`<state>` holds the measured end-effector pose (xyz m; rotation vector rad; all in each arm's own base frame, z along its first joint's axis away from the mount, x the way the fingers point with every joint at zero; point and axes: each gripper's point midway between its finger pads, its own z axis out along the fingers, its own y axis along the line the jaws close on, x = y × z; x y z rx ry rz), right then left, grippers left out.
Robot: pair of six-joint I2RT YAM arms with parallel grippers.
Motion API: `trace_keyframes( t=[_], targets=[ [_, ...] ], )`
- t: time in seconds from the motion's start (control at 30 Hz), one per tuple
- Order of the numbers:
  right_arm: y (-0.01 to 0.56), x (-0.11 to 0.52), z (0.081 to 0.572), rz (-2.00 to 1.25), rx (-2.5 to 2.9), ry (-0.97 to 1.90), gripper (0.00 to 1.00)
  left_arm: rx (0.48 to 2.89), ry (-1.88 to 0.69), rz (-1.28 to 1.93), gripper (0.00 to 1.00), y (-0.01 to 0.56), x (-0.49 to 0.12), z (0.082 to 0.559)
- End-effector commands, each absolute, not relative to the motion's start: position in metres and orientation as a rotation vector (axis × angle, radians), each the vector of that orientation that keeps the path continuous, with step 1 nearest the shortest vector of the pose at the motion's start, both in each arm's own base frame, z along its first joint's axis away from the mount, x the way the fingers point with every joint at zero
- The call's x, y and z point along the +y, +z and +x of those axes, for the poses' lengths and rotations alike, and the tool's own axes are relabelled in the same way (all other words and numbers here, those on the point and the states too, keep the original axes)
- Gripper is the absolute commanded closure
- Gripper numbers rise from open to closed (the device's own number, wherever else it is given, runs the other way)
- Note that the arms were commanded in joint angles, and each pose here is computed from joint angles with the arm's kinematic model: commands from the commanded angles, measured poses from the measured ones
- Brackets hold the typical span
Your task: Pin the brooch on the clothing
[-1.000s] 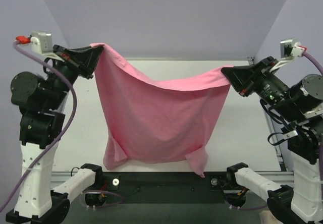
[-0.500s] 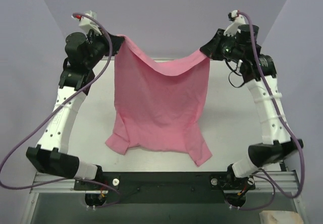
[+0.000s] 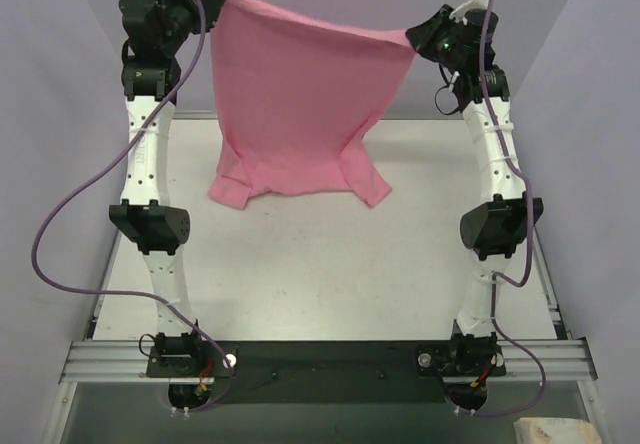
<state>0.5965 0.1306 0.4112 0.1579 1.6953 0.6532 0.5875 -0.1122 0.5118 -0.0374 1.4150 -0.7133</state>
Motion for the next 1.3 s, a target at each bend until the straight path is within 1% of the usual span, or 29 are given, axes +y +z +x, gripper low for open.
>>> trace_keyframes(
  t=[0.0, 0.03, 0.07, 0.1, 0.13, 0.2, 0.27, 0.3, 0.33, 0.37, 0.4, 0.43, 0.5, 0.53, 0.57, 0.63, 0.67, 0.7, 0.73, 0.77, 0.8, 0.87, 0.9, 0.93, 0.97, 1.03, 1.1, 1.13, 1.27],
  targets=[
    [0.604, 0.099, 0.529, 0.118, 1.154, 0.640, 1.00, 1.135, -0.656, 0.029, 1.00, 0.612, -0.089, 0.529],
    [0.622, 0.097, 0.519, 0.100, 1.091, 0.629, 1.00, 1.034, -0.620, 0.053, 1.00, 0.647, -0.085, 0.497],
    [0.633, 0.094, 0.510, 0.086, 1.052, 0.599, 1.00, 0.981, -0.580, 0.066, 1.00, 0.659, -0.081, 0.486],
    [0.655, 0.089, 0.487, 0.070, 0.988, 0.587, 1.00, 0.987, -0.555, 0.048, 1.00, 0.653, -0.076, 0.488],
    [0.654, 0.089, 0.487, 0.062, 0.969, 0.576, 1.00, 0.937, -0.537, 0.068, 1.00, 0.671, -0.075, 0.467],
    [0.662, 0.085, 0.472, 0.045, 0.945, 0.533, 1.00, 0.951, -0.493, 0.092, 1.00, 0.669, -0.074, 0.465],
    [0.637, 0.084, 0.482, 0.050, 1.010, 0.526, 1.00, 0.977, -0.476, 0.098, 1.00, 0.661, -0.073, 0.462],
    [0.638, 0.082, 0.472, 0.054, 1.011, 0.535, 1.00, 0.990, -0.473, 0.095, 1.00, 0.656, -0.073, 0.463],
    [0.600, 0.086, 0.487, 0.055, 1.095, 0.543, 1.00, 1.030, -0.474, 0.092, 1.00, 0.639, -0.073, 0.466],
    [0.590, 0.087, 0.484, 0.051, 1.114, 0.549, 1.00, 1.046, -0.473, 0.092, 1.00, 0.630, -0.073, 0.466],
    [0.592, 0.087, 0.470, 0.045, 1.098, 0.551, 1.00, 1.059, -0.475, 0.092, 1.00, 0.621, -0.074, 0.466],
    [0.572, 0.088, 0.472, 0.049, 1.138, 0.556, 1.00, 1.094, -0.480, 0.079, 1.00, 0.597, -0.074, 0.465],
    [0.513, 0.087, 0.475, 0.091, 1.261, 0.562, 1.00, 1.143, -0.484, 0.053, 1.00, 0.565, -0.073, 0.464],
    [0.494, 0.088, 0.474, 0.104, 1.296, 0.569, 1.00, 1.118, -0.494, 0.039, 1.00, 0.568, -0.072, 0.446],
    [0.446, 0.092, 0.474, 0.117, 1.393, 0.583, 1.00, 1.230, -0.510, -0.003, 1.00, 0.506, -0.072, 0.458],
    [0.399, 0.096, 0.469, 0.139, 1.495, 0.617, 1.00, 1.233, -0.526, -0.027, 1.00, 0.486, -0.078, 0.439],
    [0.374, 0.098, 0.462, 0.161, 1.549, 0.632, 1.00, 1.342, -0.525, -0.077, 1.00, 0.429, -0.078, 0.443],
    [0.319, 0.098, 0.456, 0.207, 1.661, 0.642, 1.00, 1.347, -0.548, -0.090, 1.00, 0.421, -0.080, 0.430],
    [0.290, 0.100, 0.447, 0.251, 1.716, 0.672, 1.00, 1.389, -0.606, -0.138, 1.00, 0.397, -0.084, 0.423],
    [0.274, 0.102, 0.437, 0.272, 1.743, 0.693, 1.00, 1.410, -0.638, -0.152, 1.00, 0.378, -0.088, 0.416],
    [0.215, 0.097, 0.419, 0.357, 1.867, 0.674, 1.00, 1.491, -0.663, -0.163, 1.00, 0.327, -0.094, 0.406],
    [0.185, 0.101, 0.397, 0.402, 1.918, 0.704, 1.00, 1.533, -0.651, -0.158, 1.00, 0.305, -0.100, 0.382],
    [0.163, 0.098, 0.385, 0.442, 1.965, 0.682, 1.00, 1.599, -0.606, -0.195, 1.00, 0.271, -0.094, 0.368],
    [0.133, 0.097, 0.368, 0.470, 2.030, 0.672, 1.00, 1.638, -0.592, -0.210, 1.00, 0.255, -0.092, 0.361],
    [0.126, 0.099, 0.358, 0.461, 2.046, 0.667, 1.00, 1.671, -0.592, -0.229, 1.00, 0.241, -0.093, 0.352],
    [0.093, 0.093, 0.332, 0.506, 2.144, 0.621, 1.00, 1.735, -0.625, -0.290, 1.00, 0.206, -0.093, 0.329],
    [0.083, 0.092, 0.315, 0.534, 2.186, 0.613, 1.00, 1.755, -0.639, -0.312, 1.00, 0.195, -0.093, 0.312],
    [0.076, 0.093, 0.306, 0.538, 2.214, 0.613, 1.00, 1.789, -0.633, -0.323, 1.00, 0.178, -0.092, 0.304],
    [0.063, 0.087, 0.275, 0.553, 2.293, 0.556, 1.00, 1.905, -0.640, -0.376, 1.00, 0.140, -0.091, 0.276]
  ],
)
